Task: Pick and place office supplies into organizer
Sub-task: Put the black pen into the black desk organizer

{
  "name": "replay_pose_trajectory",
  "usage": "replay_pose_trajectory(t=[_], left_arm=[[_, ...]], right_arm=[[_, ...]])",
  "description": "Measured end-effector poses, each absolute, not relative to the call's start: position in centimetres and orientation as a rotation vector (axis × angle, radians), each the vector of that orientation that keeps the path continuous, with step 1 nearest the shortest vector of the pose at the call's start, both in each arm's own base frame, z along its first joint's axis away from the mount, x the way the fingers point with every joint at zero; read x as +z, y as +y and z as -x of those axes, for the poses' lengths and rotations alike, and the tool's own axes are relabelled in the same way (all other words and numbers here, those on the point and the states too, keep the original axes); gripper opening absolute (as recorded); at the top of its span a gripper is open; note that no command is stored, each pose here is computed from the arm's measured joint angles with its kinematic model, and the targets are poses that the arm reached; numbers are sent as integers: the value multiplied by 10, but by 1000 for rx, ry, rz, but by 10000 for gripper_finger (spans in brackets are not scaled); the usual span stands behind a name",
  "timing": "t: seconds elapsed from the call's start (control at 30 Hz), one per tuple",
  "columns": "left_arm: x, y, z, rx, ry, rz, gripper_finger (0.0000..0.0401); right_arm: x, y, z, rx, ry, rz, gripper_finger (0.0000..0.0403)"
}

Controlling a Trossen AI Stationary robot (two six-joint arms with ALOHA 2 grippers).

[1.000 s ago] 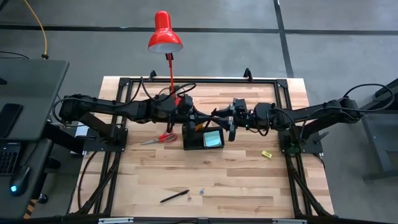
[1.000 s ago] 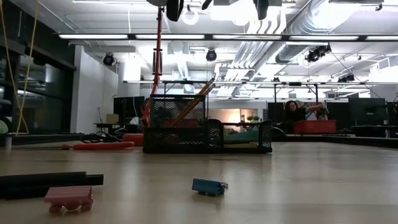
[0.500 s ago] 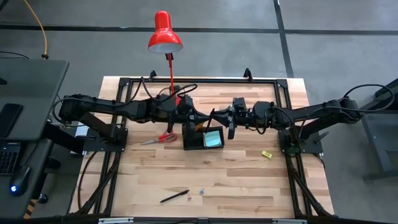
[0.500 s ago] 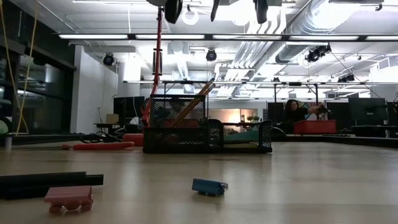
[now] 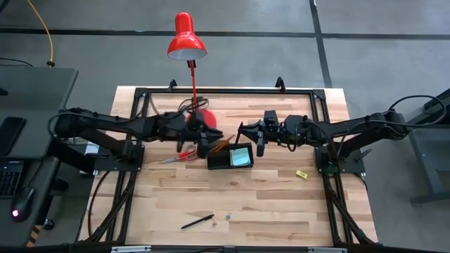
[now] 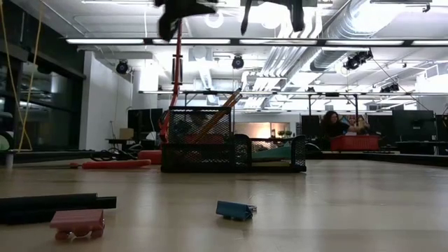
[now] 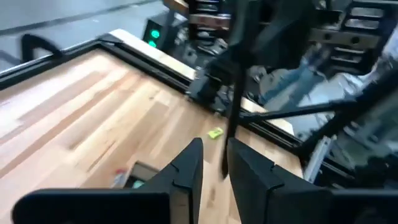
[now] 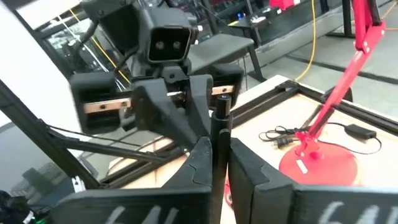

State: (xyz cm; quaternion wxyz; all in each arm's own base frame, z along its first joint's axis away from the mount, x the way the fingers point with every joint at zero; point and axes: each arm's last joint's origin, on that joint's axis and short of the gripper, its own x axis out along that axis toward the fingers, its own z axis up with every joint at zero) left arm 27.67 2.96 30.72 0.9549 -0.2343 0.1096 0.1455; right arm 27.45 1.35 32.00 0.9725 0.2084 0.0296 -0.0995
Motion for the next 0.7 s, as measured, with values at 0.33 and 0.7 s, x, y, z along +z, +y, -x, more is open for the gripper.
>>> replay_pose_trajectory(t=[0.33, 0.7], left_arm=[[290, 28, -214, 381, -4, 484, 67], [305, 26, -188, 375, -98, 422, 67]], right_arm=[[308, 5, -287, -234, 85, -394, 0], [257, 4, -331, -241, 141, -399, 0]])
